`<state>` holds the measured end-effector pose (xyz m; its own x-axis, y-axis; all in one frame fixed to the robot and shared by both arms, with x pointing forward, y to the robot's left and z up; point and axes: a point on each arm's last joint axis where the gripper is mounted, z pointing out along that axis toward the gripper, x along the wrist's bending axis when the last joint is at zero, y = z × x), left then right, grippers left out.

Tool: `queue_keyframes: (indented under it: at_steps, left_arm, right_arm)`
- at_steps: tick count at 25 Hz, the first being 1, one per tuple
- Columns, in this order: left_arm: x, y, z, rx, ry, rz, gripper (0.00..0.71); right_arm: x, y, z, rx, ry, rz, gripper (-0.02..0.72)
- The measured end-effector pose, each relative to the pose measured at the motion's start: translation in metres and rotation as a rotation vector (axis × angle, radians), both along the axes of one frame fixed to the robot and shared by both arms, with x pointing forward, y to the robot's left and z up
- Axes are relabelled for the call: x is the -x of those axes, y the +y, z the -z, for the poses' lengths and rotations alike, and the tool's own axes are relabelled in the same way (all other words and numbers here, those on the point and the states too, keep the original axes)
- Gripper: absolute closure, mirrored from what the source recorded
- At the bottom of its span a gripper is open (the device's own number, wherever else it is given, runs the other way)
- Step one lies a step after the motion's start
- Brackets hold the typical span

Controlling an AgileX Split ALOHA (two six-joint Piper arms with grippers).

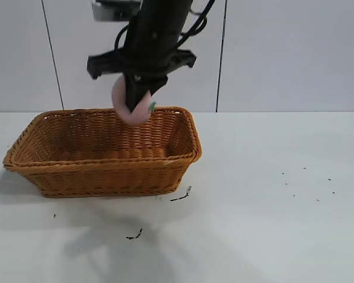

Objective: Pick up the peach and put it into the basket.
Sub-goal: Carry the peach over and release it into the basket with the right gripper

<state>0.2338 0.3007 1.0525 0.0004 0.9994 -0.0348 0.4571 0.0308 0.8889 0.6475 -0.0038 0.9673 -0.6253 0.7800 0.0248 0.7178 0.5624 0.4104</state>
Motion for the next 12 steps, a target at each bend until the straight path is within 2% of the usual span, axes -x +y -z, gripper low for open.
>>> queue_keyframes:
  at_steps: [3, 5, 7, 8, 12]
  left_arm:
    - [0.000, 0.000, 0.000, 0.000, 0.000, 0.000, 0.017]
    - [0.000, 0.000, 0.000, 0.000, 0.000, 0.000, 0.017]
    - [0.000, 0.000, 0.000, 0.000, 0.000, 0.000, 0.017]
    - [0.000, 0.000, 0.000, 0.000, 0.000, 0.000, 0.017]
    - [0.000, 0.000, 0.000, 0.000, 0.000, 0.000, 0.017]
  right_arm:
    - [-0.007, 0.003, 0.034, 0.024, 0.021, 0.002, 0.717]
    - [-0.008, 0.004, 0.046, 0.031, 0.034, 0.006, 0.717]
    - [-0.008, 0.004, 0.049, 0.031, 0.041, 0.017, 0.673]
    - [-0.008, 0.004, 0.049, 0.029, 0.042, 0.022, 0.601]
    - [-0.008, 0.004, 0.042, 0.018, 0.032, 0.027, 0.158]
